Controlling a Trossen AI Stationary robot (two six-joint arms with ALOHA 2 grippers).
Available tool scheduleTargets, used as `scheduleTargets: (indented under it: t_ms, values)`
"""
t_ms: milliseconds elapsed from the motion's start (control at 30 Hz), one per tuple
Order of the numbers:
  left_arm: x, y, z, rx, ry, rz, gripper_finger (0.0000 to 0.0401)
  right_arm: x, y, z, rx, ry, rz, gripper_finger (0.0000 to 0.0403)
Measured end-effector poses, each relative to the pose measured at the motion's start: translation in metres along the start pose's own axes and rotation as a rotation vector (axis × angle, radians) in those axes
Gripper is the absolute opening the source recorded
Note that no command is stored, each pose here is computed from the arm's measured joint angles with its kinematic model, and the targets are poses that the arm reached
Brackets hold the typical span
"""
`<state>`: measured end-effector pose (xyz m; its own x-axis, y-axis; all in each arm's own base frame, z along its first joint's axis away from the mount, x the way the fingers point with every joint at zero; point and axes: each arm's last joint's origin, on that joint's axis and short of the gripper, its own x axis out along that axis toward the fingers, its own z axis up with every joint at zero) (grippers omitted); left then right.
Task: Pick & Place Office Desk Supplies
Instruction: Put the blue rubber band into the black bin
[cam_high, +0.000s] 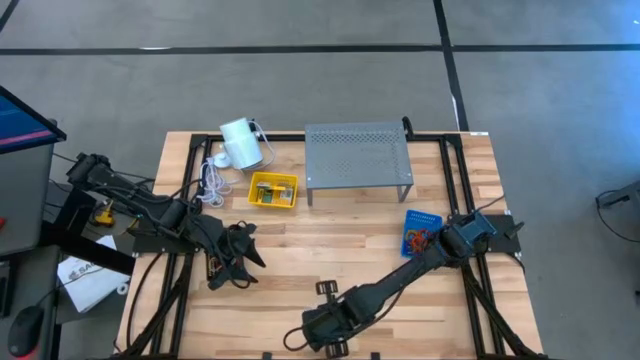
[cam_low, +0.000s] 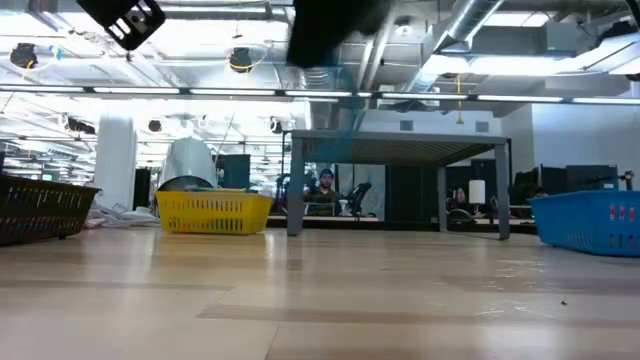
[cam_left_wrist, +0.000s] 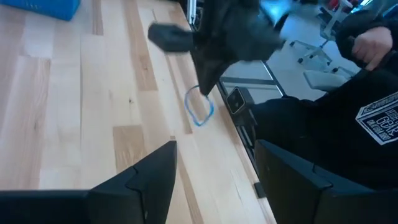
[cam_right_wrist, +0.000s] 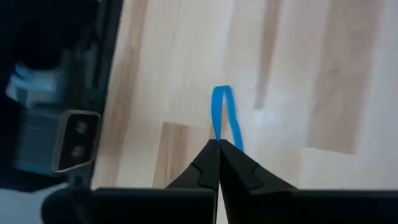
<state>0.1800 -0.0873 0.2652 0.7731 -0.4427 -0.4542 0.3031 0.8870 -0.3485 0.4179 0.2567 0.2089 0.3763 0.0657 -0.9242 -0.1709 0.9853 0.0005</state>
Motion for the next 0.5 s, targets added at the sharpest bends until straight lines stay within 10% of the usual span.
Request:
scheduleTargets:
  t_ms: [500]
  values:
    - [0.029,0.003,0.017,0.500,-0.187,0.228,0.0211,-0.128,-0.051,0.018,0.122,-0.305,-0.096,0.0000]
